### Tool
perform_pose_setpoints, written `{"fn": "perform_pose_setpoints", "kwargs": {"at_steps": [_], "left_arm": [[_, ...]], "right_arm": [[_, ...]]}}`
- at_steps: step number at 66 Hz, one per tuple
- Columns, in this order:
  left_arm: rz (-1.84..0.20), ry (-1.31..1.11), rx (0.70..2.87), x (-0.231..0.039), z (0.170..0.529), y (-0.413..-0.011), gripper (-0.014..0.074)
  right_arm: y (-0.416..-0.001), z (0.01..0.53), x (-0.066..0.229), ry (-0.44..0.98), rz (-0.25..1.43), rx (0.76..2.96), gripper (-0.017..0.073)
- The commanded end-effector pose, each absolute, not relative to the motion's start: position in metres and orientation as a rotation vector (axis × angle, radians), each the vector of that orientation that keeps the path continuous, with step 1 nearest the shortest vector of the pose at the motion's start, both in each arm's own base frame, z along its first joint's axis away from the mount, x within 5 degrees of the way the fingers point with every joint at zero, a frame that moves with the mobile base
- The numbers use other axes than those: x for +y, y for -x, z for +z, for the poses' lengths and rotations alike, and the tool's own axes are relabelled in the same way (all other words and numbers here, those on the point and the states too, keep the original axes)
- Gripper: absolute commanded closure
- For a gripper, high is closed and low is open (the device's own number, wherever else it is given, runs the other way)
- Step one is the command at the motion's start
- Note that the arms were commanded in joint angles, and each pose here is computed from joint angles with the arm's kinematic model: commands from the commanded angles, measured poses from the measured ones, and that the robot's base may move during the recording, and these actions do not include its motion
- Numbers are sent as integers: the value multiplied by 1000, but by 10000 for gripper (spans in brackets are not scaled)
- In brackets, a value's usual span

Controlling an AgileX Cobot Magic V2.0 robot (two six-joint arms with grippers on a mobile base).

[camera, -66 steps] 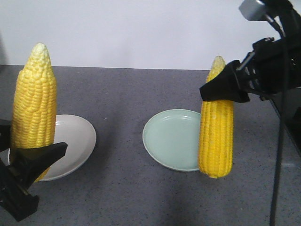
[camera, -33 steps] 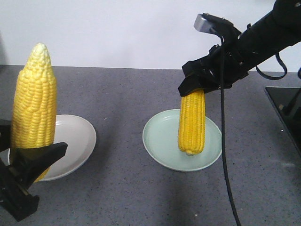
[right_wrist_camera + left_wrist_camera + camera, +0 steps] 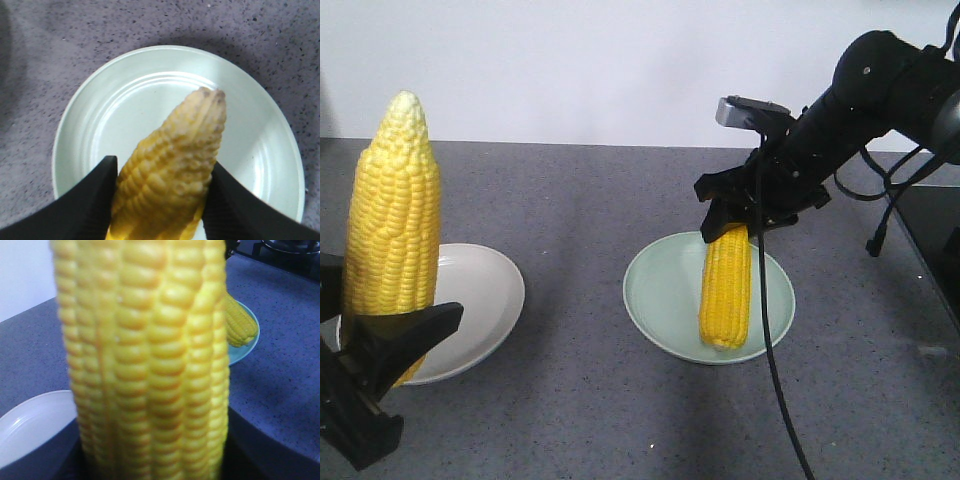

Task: Distribute corn equally
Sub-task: 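Lay the cob flat on the green plate and open the right gripper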

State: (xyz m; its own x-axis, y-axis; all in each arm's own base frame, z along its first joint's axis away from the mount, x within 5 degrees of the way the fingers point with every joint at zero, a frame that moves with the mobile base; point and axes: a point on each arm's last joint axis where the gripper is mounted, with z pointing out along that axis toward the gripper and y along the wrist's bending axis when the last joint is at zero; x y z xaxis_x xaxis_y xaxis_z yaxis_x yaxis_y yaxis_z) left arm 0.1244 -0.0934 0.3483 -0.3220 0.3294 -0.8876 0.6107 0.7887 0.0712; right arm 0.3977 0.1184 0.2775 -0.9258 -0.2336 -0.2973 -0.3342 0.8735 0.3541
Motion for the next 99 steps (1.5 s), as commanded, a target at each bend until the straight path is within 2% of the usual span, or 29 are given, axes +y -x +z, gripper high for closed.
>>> {"fn": "perform_pose_setpoints", "kwargs": {"at_steps": [1, 12, 20, 46, 53, 75, 91, 99], "left_arm": [[-380, -666, 1835, -95, 365, -125, 225], [-380, -666, 1835, -95, 365, -125, 225], [-380, -666, 1835, -95, 365, -125, 225], [-381, -666, 1833, -95, 365, -125, 225], [-380, -666, 1834, -95, 365, -125, 225], [-380, -667, 1836, -95, 364, -125, 225], [-380, -667, 1837, -95, 364, -125, 225], [-380, -667, 1836, -95, 364, -125, 225]], "right_arm": [[-400, 298, 119, 399, 615, 2707, 314], [-407, 281, 121, 375, 621, 2752, 308], [-410, 272, 121, 365, 620, 2773, 267], [-413, 270, 121, 356, 607, 2758, -21], [-411, 274, 120, 372, 606, 2752, -59], [-377, 342, 110, 434, 507, 2593, -21], [-316, 375, 117, 545, 355, 2419, -8], [-283, 380, 123, 598, 333, 2342, -8]]}}
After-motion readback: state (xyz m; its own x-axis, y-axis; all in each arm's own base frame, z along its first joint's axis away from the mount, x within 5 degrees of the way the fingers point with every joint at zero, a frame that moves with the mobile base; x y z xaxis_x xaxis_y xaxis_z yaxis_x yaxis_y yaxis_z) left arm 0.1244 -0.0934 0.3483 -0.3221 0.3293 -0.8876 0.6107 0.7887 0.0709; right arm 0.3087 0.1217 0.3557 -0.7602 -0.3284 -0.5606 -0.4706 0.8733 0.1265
